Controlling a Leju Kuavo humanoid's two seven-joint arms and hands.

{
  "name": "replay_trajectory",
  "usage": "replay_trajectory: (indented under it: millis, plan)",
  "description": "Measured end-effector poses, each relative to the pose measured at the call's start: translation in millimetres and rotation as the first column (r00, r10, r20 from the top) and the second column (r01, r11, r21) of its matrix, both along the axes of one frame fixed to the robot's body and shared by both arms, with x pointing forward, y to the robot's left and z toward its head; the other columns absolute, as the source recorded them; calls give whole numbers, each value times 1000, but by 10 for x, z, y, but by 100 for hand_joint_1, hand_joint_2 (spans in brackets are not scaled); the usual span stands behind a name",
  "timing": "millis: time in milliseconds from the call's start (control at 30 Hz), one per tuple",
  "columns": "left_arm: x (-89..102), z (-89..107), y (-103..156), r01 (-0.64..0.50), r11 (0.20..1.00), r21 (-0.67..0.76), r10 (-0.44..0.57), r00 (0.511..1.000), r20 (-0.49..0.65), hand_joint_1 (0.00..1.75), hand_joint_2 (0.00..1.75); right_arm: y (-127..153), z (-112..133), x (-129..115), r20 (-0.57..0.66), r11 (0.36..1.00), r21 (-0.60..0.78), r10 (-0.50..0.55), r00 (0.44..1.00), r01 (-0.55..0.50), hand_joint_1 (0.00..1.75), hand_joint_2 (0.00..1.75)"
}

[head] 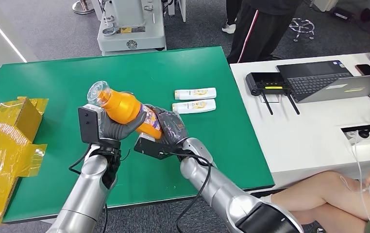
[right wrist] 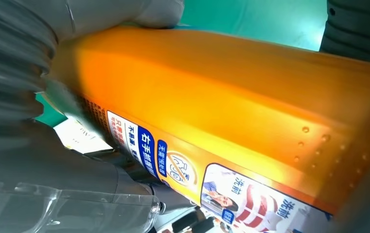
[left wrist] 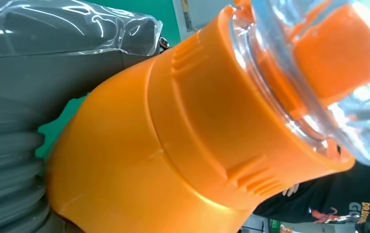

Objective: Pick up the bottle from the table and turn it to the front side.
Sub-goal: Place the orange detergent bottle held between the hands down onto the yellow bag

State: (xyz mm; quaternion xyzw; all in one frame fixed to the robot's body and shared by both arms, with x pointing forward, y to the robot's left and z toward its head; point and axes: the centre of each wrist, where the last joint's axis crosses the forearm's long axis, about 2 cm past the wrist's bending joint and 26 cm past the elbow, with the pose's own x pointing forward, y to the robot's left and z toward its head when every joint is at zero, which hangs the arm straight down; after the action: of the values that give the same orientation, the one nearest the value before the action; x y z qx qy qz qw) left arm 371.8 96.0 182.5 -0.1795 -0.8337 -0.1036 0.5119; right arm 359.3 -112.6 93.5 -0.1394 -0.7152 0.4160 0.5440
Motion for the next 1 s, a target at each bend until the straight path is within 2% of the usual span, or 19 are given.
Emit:
replay_trajectory:
  millis: [333, 367, 467, 500, 1000]
  plan:
    - [-6, -41, 17, -4, 1000, -5, 4, 1000, -4, 175, 175, -3, -21, -20, 11, 1000, -18, -9, 1000, 10, 175, 175]
    - [-8, -46, 19, -5, 1000, -5, 5, 1000, -4, 175, 175, -4, -22, -21, 13, 1000, -20, -9, 1000, 10, 153, 175]
    - [-16, -62, 25, -8, 1000, -6, 8, 1000, -7, 175, 175, -9, -37, -34, 18, 1000, -23, -9, 1000, 9, 22, 175]
    - [-16, -65, 29, -11, 1000, -6, 11, 1000, -8, 175, 175, -10, -47, -42, 22, 1000, -25, -8, 1000, 8, 0, 175]
    - [45, -80, 180, -73, 997, -3, 73, 997, -11, 175, 175, -25, -94, -94, 73, 1000, 0, -9, 997, 9, 0, 175]
